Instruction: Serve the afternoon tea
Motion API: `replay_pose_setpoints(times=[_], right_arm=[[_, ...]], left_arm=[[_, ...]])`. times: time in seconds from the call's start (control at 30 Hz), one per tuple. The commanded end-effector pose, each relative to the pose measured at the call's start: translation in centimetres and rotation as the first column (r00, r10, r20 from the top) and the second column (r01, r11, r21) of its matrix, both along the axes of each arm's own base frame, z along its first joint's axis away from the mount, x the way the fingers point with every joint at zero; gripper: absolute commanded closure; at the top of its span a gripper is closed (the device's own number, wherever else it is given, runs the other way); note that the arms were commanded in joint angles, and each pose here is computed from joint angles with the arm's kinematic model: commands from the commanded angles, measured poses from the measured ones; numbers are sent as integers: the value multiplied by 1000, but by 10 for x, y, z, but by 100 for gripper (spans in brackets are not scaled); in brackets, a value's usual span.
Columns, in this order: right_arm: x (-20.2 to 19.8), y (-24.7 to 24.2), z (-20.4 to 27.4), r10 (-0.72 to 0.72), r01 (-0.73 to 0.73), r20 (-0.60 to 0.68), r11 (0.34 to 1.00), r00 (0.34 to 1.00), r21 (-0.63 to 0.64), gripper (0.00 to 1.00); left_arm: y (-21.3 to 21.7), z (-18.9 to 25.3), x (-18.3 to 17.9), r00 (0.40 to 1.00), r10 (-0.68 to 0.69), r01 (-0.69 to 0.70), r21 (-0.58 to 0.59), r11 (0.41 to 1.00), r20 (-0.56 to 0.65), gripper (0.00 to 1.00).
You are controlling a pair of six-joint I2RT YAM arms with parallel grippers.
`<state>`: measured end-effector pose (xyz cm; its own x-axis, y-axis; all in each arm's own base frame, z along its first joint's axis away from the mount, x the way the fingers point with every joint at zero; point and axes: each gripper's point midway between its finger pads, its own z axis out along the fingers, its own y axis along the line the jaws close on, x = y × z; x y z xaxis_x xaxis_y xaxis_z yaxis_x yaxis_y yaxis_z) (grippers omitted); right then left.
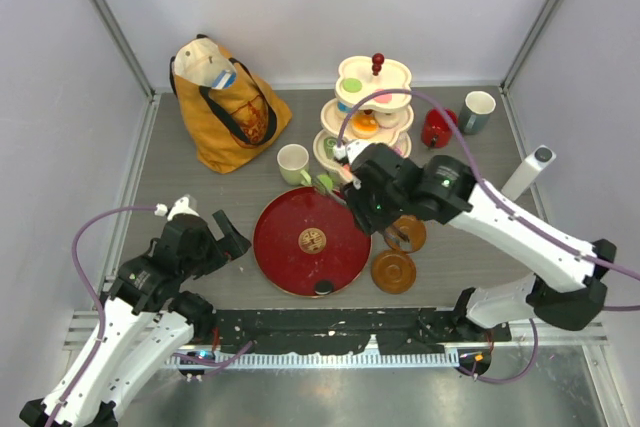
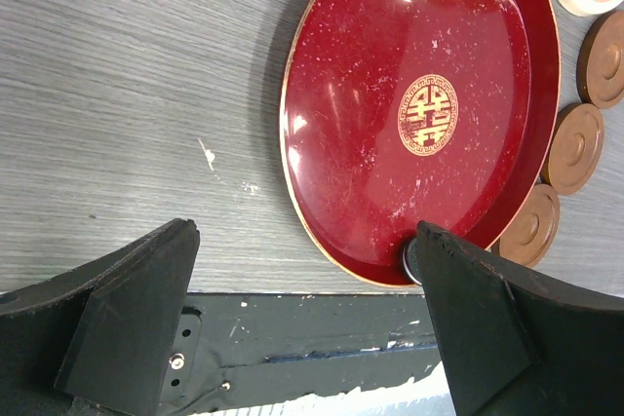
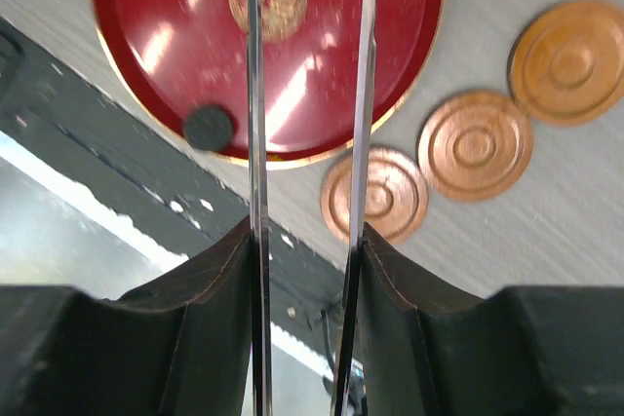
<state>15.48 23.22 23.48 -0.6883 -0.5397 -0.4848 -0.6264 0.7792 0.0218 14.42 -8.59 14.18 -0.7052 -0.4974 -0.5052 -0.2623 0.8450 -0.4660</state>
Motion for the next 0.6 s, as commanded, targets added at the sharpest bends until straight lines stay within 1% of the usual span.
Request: replay_pose_setpoints(times=[0.0,0.13,0.23,0.33,0.5,0.57], right_arm=[[36,10,76,-111,54,197,961,974,271,55],[67,2,111,-193,84,252,918,948,387,57],[95,-21,130,-297,152,271,880,916,450,57],[109,-41,146,-377,188,287,834,881,518,58],[131,-71,153,-470,262,289,798,834,543,58],[134,-71,150,-450,250,266,798,853,548,58]], left_arm=[[-3,9,8,999,4,-3,-17,1000,48,0],[0,10,8,999,8,-7,-6,1000,48,0],[0,11,8,999,4,-4,-5,1000,51,0],[0,11,9,998,6,-5,-10,1000,60,0],[0,11,10,998,4,-4,-2,1000,56,0],[0,12,10,998,4,-4,-2,1000,59,1]])
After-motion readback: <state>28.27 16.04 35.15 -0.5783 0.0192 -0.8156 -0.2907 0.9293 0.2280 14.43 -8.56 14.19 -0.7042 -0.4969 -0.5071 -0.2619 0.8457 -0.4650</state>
